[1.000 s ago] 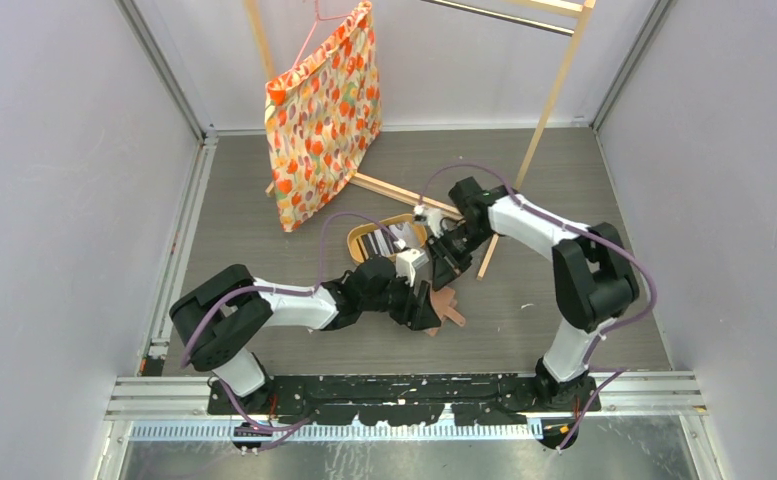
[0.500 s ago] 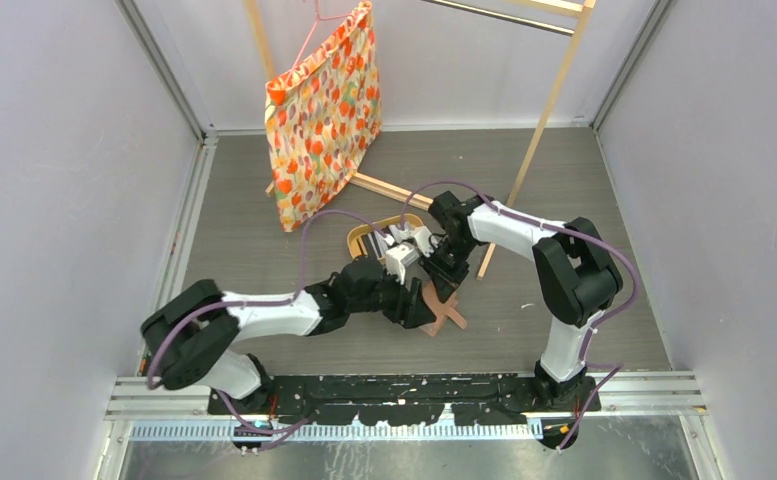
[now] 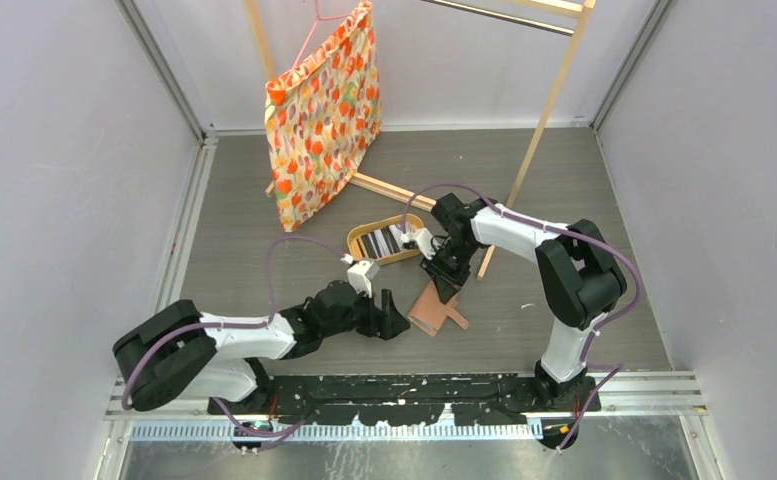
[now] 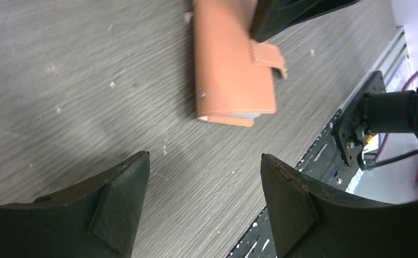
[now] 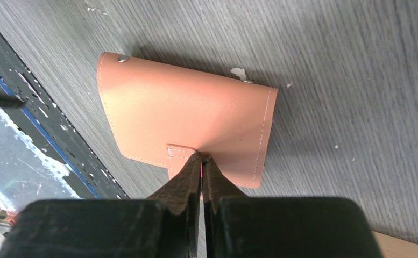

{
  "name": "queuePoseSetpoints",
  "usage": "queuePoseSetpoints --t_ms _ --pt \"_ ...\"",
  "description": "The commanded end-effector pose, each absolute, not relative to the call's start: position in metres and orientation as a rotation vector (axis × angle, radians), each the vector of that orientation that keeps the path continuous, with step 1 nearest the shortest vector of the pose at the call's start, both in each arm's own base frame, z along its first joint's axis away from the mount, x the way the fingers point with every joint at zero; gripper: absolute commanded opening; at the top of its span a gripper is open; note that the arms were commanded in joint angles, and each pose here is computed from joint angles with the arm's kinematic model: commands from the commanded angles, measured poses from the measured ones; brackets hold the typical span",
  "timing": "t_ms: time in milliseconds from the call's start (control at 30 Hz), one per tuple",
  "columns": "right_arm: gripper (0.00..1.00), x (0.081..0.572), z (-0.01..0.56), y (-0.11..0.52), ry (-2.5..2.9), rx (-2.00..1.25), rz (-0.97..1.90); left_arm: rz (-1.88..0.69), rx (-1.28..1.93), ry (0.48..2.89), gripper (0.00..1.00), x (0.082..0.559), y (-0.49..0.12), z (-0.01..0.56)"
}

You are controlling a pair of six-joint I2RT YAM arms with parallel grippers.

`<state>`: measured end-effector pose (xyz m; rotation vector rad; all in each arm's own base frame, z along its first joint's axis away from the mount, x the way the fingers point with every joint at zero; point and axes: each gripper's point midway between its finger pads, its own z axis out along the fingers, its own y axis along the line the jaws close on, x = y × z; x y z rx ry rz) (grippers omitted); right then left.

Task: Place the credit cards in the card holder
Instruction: Close the card holder at the center of the board.

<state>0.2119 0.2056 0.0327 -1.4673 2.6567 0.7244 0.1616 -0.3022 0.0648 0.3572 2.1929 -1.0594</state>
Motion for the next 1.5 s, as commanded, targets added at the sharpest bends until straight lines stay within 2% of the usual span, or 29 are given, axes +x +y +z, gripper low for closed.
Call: queuePoseSetpoints --t_ms 0,400,600,767,1033,1167,1267,1467 --pt "0.09 0.212 0.025 0.197 2.602 -1.560 0.664 -1.166 0.123 2.152 0.77 0.175 -0.313 0.077" --pt "0.10 0.204 0.018 0.190 2.522 -1.700 0.679 -1.370 -0.265 2.279 0.75 0.177 -0.339 0.049" --pt "0.10 0.198 0.019 0.190 2.461 -1.752 0.722 -1.346 -0.340 2.302 0.72 0.177 -0.337 0.033" --pt "0.10 0.197 0.024 0.193 2.432 -1.751 0.749 -1.408 -0.336 2.304 0.66 0.176 -0.351 0.031" --pt "0.10 0.197 0.028 0.196 2.407 -1.745 0.764 -1.485 -0.351 2.285 0.46 0.177 -0.364 0.019" --pt "0.10 0.197 0.035 0.200 2.388 -1.734 0.788 -1.510 -0.280 2.267 0.21 0.178 -0.373 0.019" --pt "0.10 0.197 0.049 0.203 2.366 -1.720 0.812 -1.514 -0.206 2.254 0.08 0.176 -0.376 0.023" --pt "0.16 0.200 0.109 0.200 2.230 -1.646 0.895 -1.401 0.017 2.245 0.01 0.171 -0.366 0.044"
